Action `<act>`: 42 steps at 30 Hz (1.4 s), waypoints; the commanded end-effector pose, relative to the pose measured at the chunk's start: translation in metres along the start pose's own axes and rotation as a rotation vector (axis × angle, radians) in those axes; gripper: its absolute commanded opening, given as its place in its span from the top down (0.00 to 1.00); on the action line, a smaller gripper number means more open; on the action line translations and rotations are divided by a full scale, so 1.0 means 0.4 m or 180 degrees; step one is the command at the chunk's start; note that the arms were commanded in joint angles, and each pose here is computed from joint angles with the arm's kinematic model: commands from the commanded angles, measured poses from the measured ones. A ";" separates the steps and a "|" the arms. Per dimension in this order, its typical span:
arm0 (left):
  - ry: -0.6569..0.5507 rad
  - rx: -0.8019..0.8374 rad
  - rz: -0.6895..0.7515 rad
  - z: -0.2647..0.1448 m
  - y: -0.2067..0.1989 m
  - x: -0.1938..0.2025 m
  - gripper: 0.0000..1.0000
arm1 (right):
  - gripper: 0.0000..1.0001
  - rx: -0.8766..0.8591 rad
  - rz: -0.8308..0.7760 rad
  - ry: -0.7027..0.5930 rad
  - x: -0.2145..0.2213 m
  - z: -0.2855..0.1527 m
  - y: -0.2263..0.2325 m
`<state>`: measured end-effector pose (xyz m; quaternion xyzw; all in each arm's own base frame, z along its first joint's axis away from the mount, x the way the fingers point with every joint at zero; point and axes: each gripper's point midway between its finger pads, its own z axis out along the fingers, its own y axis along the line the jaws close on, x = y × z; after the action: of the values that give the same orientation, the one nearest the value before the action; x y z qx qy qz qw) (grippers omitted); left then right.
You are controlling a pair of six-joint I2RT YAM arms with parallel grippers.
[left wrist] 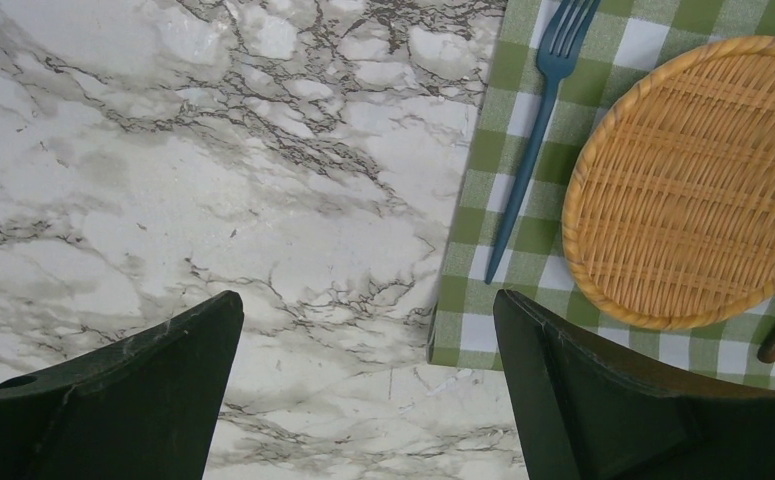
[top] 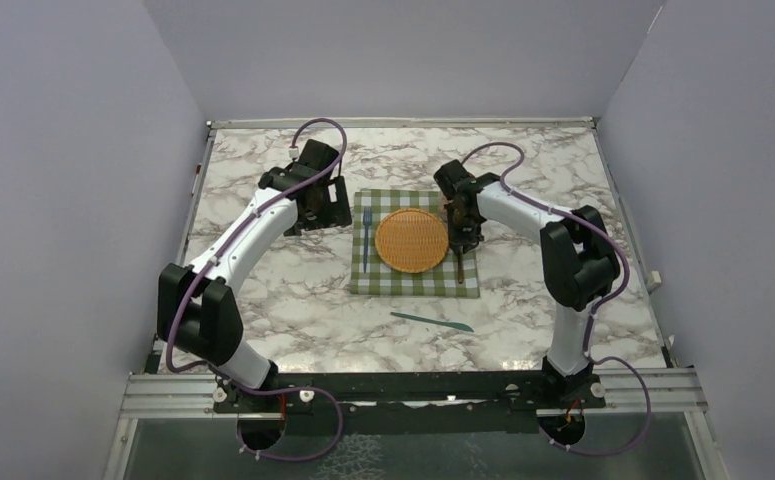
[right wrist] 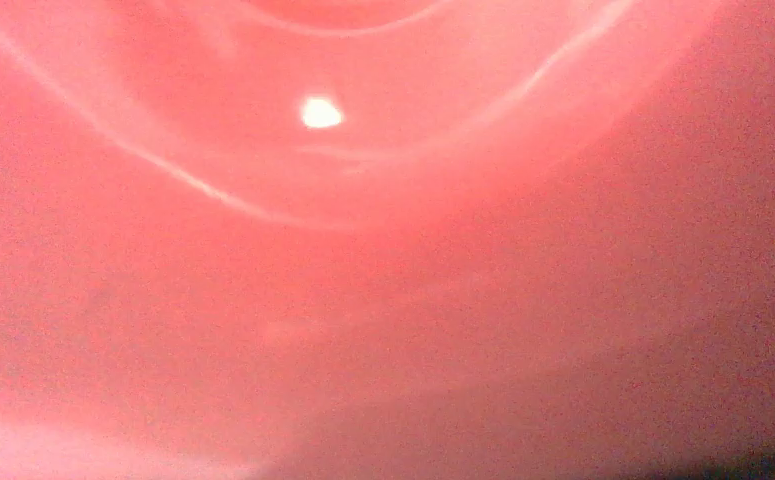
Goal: Set the dinner table for one person
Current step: Place the spoon on the napkin.
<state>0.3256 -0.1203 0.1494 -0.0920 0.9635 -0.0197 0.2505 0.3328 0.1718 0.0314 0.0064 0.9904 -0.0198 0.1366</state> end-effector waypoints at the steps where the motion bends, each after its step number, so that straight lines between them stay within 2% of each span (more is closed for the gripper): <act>1: -0.0100 0.0127 -0.0015 -0.009 -0.023 -0.037 0.01 | 0.74 0.0010 0.0081 -0.0160 -0.041 -0.069 -0.009; 8: -0.0107 0.0145 -0.0016 -0.007 -0.029 -0.043 0.01 | 0.74 -0.0013 0.0169 -0.0494 -0.108 -0.173 -0.015; 16: -0.0069 0.0330 -0.0005 0.002 -0.065 -0.054 0.01 | 0.71 0.0371 0.0080 -0.1024 -0.218 -0.270 -0.073; 21: -0.0153 0.0517 0.0059 -0.007 -0.096 -0.078 0.01 | 0.71 0.0341 0.0229 -0.1017 -0.261 -0.245 -0.096; 28: -0.0254 0.0685 0.0155 -0.010 -0.129 -0.111 0.01 | 0.70 0.0280 0.0185 -0.1096 -0.343 -0.220 -0.106; 35: -0.0458 0.1172 0.0253 0.002 -0.249 -0.187 0.04 | 0.70 0.0171 0.0162 -0.1129 -0.395 -0.209 -0.086; 42: -0.0542 0.1289 0.0293 0.012 -0.319 -0.250 0.06 | 0.70 0.0118 0.0162 -0.1087 -0.399 -0.180 -0.073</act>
<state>0.4189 -0.2070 0.1809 -0.0181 0.9348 -0.1605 0.3164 0.4568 0.1395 0.1478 0.0335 0.9526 -0.0477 0.2987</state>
